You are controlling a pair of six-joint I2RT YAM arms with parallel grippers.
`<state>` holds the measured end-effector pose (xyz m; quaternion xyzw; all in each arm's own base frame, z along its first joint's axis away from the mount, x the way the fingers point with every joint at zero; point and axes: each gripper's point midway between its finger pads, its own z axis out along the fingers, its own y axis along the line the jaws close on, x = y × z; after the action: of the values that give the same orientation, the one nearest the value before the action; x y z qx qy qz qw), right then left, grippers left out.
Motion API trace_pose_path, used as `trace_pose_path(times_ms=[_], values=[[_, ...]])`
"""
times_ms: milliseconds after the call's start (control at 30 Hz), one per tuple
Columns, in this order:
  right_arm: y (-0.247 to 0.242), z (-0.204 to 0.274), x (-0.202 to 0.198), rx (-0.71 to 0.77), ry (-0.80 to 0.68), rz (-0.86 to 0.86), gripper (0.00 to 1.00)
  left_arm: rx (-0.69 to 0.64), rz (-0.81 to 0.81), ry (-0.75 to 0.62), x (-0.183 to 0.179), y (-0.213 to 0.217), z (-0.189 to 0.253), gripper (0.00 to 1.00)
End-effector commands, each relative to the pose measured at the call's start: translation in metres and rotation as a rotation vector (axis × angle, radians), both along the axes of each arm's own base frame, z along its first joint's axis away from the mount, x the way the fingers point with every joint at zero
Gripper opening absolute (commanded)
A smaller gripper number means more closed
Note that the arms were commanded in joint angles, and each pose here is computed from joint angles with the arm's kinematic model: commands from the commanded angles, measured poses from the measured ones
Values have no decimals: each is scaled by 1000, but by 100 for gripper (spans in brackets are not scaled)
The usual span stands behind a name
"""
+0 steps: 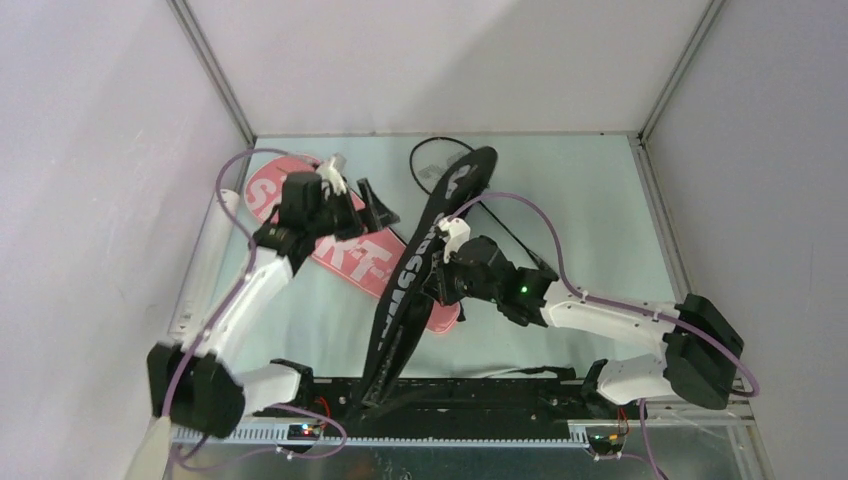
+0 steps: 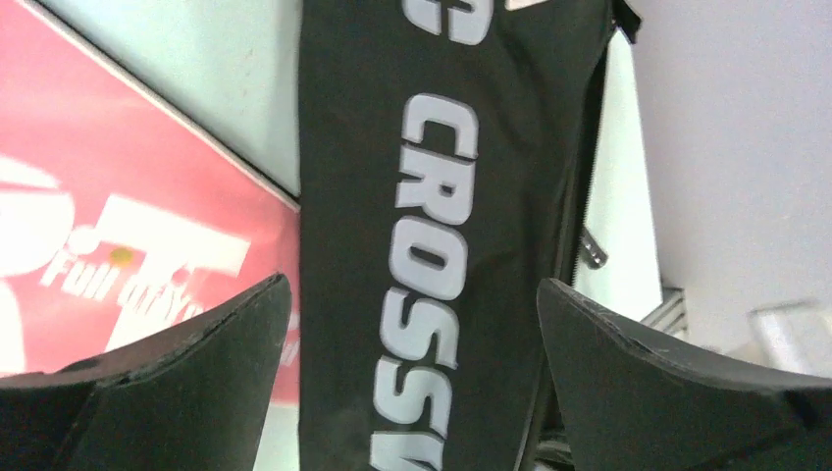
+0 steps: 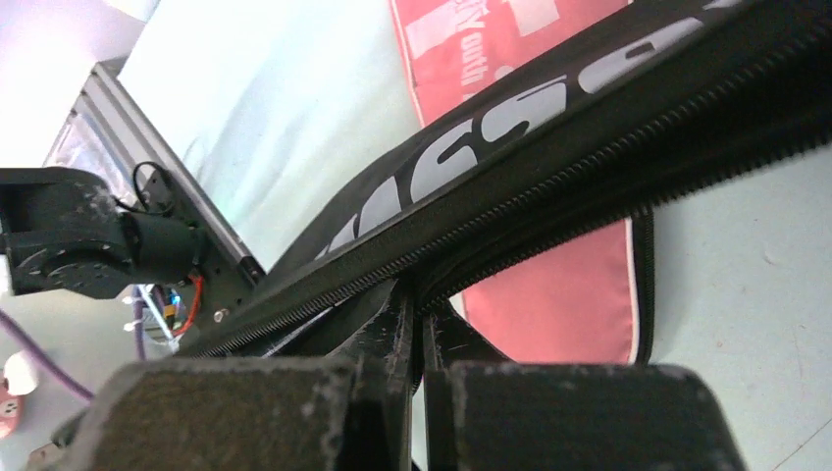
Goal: Pack up the badminton gear
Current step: Place the racket in the racket bag.
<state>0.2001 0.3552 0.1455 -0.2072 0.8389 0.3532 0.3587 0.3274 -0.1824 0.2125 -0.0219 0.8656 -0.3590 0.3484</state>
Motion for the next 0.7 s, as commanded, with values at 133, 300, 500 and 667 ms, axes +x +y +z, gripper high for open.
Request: trace_pose_path(times_ms=[133, 300, 500, 667], values=[[-9, 34, -2, -42, -51, -36, 0, 45, 43, -59, -109, -2, -17, 100], [-4, 22, -12, -71, -28, 13, 0, 212, -14, 3, -176, 14, -44, 100], [-3, 23, -20, -78, -29, 39, 0, 158, -191, 120, -214, -14, -79, 100], [-1, 16, -22, -86, -11, 45, 0, 120, -292, 88, -227, -37, -77, 100]])
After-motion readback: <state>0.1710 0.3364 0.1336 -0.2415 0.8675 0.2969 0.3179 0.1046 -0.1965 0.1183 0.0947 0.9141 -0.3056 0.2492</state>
